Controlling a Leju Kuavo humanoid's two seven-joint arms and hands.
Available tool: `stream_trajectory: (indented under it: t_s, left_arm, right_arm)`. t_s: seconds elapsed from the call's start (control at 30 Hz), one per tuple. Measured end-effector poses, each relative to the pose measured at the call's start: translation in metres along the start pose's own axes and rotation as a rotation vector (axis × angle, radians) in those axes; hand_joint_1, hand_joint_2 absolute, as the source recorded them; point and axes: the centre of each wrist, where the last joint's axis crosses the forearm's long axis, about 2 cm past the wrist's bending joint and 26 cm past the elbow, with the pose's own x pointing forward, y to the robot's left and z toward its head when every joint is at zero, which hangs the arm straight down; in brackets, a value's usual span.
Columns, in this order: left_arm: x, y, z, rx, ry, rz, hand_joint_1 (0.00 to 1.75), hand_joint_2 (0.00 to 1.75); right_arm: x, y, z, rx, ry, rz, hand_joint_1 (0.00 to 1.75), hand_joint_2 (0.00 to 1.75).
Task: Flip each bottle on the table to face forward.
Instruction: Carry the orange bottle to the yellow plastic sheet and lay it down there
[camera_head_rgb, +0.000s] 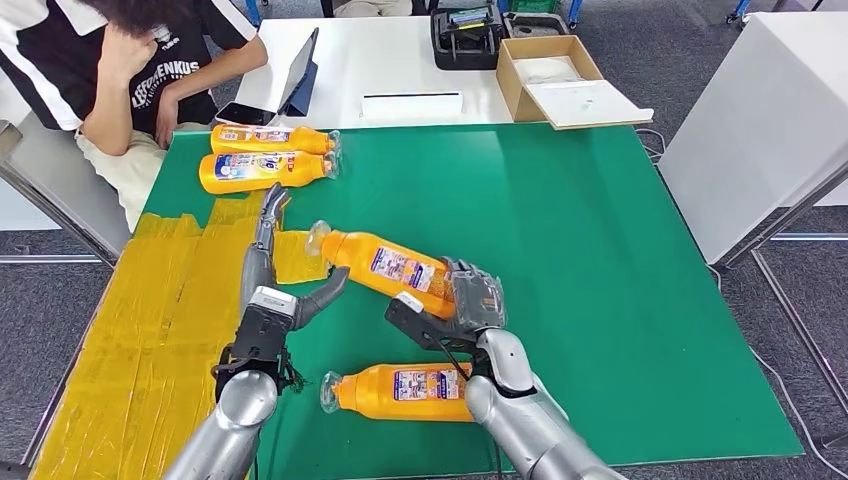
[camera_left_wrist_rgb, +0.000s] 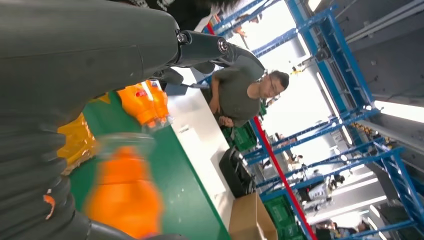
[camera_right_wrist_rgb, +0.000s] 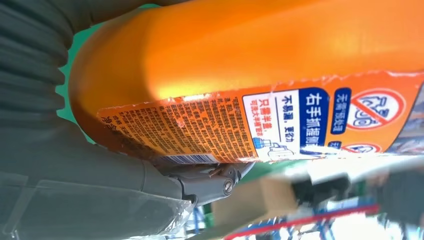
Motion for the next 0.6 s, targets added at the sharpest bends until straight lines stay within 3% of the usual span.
stream_trajectory:
  t_s: [0.4,0.6]
  left_arm:
    - [0.006,0.004,-0.004,0.011,-0.014,-0.004,0.0,1.75]
    - [0.01,0.006,-0.004,-0.028,0.01,0.037,0.0,1.75]
  right_arm:
    - [0.002,-0.014,0.006,-0.121,0.008,-0.104,1.75,1.75]
    - [0.004,-0.022,0.007,-0.271,-0.006,-0.179,1.75,1.75]
